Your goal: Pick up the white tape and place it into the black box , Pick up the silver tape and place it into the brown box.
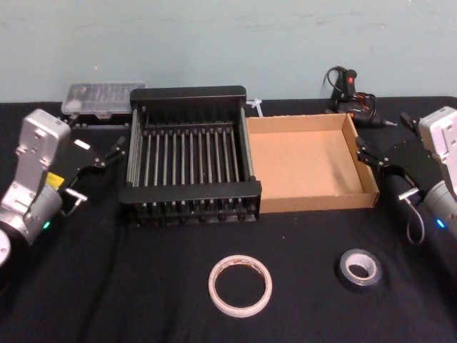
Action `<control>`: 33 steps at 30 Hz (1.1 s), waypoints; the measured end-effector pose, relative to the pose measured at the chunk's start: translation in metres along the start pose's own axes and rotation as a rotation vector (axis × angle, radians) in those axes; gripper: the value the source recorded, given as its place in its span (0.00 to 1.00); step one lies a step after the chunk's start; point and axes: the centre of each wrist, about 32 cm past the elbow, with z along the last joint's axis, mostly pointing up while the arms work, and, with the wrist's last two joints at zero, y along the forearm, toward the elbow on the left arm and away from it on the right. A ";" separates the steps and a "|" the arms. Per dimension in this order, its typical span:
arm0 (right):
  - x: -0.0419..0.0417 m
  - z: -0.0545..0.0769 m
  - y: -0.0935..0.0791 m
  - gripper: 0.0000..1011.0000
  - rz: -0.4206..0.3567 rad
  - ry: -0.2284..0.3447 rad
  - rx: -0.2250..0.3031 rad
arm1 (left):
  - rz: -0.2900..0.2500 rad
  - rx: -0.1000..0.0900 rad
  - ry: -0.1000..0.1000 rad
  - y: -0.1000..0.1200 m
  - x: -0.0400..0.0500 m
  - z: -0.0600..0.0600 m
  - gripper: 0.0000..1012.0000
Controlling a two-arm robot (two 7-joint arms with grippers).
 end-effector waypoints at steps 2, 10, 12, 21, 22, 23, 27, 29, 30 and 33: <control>0.0000 0.000 0.000 0.99 0.000 0.000 0.000 | 0.000 0.000 0.000 0.000 0.0000 0.000 0.99; 0.0000 0.000 0.000 0.99 0.000 0.000 0.000 | 0.000 0.000 0.000 0.000 0.0000 0.000 0.99; 0.0000 0.000 0.000 0.99 0.000 0.000 0.000 | 0.000 0.000 0.000 0.000 0.0000 0.000 0.99; 0.0000 0.000 0.000 0.99 0.000 0.000 0.000 | 0.000 0.000 0.000 0.000 0.0000 0.000 0.99; 0.0000 0.000 0.000 0.99 0.000 0.000 0.000 | 0.000 0.000 0.000 0.000 0.0000 0.000 0.99; 0.0000 0.000 0.000 0.99 0.000 0.000 0.000 | 0.000 0.000 0.000 0.000 0.0000 0.000 0.99; 0.0000 0.000 0.000 0.99 0.000 0.000 0.000 | 0.000 0.000 0.000 0.000 0.0000 0.000 0.99; 0.0000 0.000 0.000 0.99 0.000 0.000 0.000 | 0.000 0.000 0.000 0.000 0.0000 0.000 0.99; 0.0000 0.000 0.000 0.99 0.000 0.000 0.000 | 0.000 0.000 0.000 0.000 0.0000 0.000 0.99; 0.0000 0.000 0.000 0.99 0.000 0.000 0.000 | 0.000 0.000 0.000 0.000 0.0000 0.000 0.99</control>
